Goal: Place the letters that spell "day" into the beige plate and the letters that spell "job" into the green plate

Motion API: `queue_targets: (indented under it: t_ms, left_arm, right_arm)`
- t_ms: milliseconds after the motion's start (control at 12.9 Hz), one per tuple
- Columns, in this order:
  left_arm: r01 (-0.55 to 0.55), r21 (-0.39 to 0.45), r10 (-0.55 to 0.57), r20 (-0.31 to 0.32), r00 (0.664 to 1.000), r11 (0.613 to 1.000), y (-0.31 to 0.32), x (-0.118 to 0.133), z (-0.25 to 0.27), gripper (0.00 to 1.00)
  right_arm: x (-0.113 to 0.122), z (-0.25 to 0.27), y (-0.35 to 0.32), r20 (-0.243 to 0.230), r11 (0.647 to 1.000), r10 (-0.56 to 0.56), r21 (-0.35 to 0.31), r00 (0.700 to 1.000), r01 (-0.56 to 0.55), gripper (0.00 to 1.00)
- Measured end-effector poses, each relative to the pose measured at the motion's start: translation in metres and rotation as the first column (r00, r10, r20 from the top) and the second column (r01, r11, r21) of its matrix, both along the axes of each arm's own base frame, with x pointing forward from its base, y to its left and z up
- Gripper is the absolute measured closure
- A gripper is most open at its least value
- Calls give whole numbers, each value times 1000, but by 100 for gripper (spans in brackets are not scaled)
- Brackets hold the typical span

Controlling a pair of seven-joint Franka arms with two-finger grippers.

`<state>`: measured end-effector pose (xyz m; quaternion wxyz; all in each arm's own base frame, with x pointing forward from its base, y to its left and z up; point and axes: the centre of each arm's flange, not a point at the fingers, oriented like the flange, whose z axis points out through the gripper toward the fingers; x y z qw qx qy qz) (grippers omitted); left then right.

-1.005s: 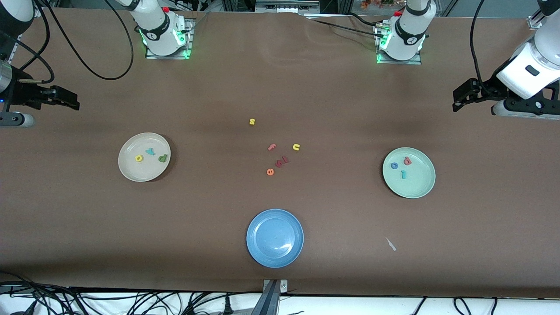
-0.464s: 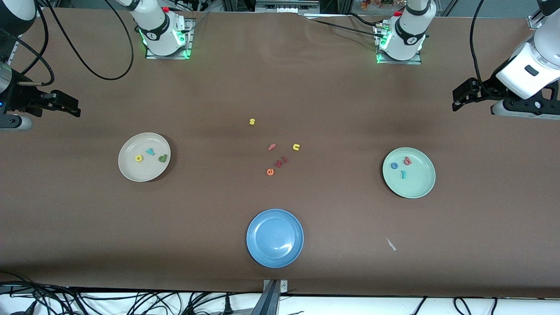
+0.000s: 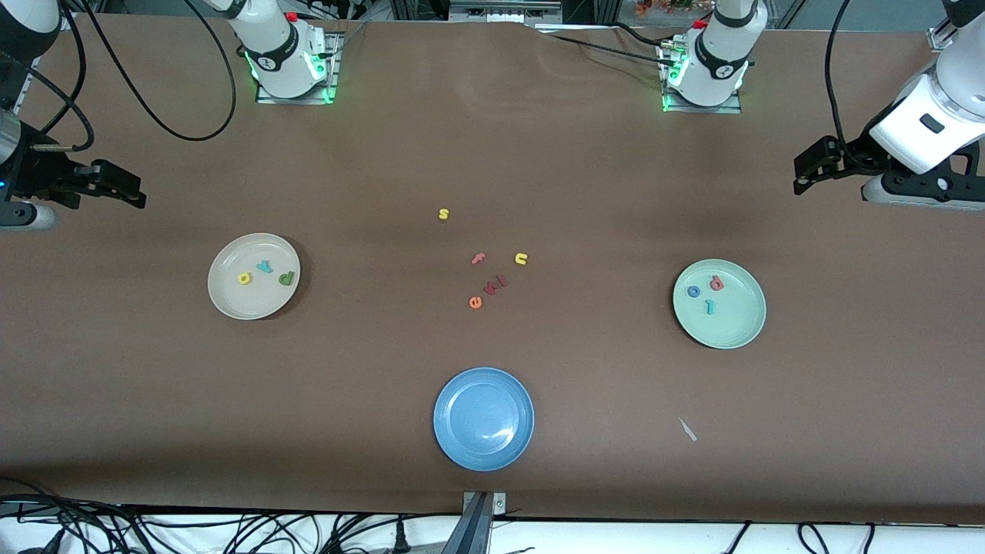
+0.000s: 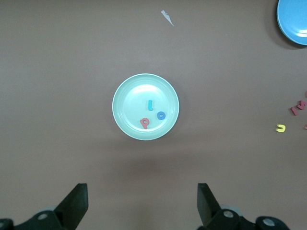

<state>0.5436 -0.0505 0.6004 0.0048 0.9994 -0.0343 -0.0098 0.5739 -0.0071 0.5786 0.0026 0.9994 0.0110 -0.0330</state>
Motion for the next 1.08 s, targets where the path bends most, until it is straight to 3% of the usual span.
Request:
queue_targets:
  t_ms: [1082]
  left_arm:
    - [2,0,-2,-3,1000,1000,-1,0,0,0]
  right_arm:
    - [1,-1,-1,4,999,-32,-5,999,32,0]
